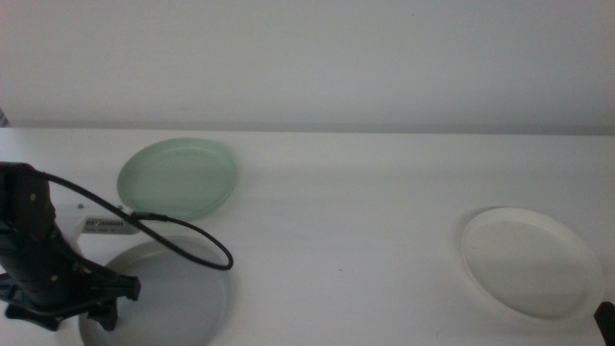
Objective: Stack the three bowls on top of each other.
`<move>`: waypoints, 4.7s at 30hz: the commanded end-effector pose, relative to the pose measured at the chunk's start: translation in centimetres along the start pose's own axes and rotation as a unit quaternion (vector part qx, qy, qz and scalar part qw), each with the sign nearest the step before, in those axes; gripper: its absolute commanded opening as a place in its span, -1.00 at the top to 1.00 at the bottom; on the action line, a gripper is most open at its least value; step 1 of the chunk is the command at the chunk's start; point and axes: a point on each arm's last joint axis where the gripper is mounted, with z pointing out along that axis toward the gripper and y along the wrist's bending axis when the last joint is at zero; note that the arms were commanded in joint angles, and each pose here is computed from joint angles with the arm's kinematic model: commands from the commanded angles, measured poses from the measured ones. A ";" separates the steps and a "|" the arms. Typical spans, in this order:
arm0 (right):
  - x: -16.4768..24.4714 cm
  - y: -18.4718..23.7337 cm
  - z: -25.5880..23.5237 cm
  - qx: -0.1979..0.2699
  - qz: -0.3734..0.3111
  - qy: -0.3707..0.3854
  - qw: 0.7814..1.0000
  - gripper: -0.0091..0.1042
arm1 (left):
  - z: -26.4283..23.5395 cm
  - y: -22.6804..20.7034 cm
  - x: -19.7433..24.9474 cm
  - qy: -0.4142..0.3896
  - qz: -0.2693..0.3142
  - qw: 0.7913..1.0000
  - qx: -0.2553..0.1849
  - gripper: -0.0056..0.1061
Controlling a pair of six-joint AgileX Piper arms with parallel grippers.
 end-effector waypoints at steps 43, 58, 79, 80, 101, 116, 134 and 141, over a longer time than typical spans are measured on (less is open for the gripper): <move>1.3 0.0 0.3 0.002 -0.008 0.018 1.000 -0.80 | -6.6 -19.7 -14.2 0.008 0.123 0.988 0.091 0.93; 1.3 0.0 0.3 0.002 -0.008 0.018 1.000 -0.80 | -2.0 -21.0 -16.4 -0.002 0.115 0.988 0.103 0.91; 1.3 0.0 0.3 0.003 -0.002 0.018 1.000 -0.80 | -15.9 -12.4 -16.0 -0.159 0.107 0.980 -0.051 -0.78; 1.3 0.0 0.3 0.003 -0.002 0.018 1.000 -0.80 | -16.3 -10.9 -16.1 -0.162 0.093 0.981 -0.057 -0.78; 1.3 0.0 0.3 0.003 -0.002 0.018 1.000 -0.80 | -3.7 2.5 -22.5 -0.095 0.023 0.995 0.028 -0.78; 1.3 0.0 0.3 0.003 -0.002 0.018 1.000 -0.80 | 0.6 2.3 -22.3 -0.019 0.029 0.998 0.051 0.01; 1.3 0.0 0.3 0.003 -0.002 0.018 1.000 -0.80 | -17.0 -4.8 -12.5 -0.153 -0.009 0.984 0.087 0.93; 1.3 0.0 0.3 0.003 -0.002 0.018 1.000 -0.80 | -14.9 -15.0 -10.4 -0.134 0.053 0.983 0.112 0.91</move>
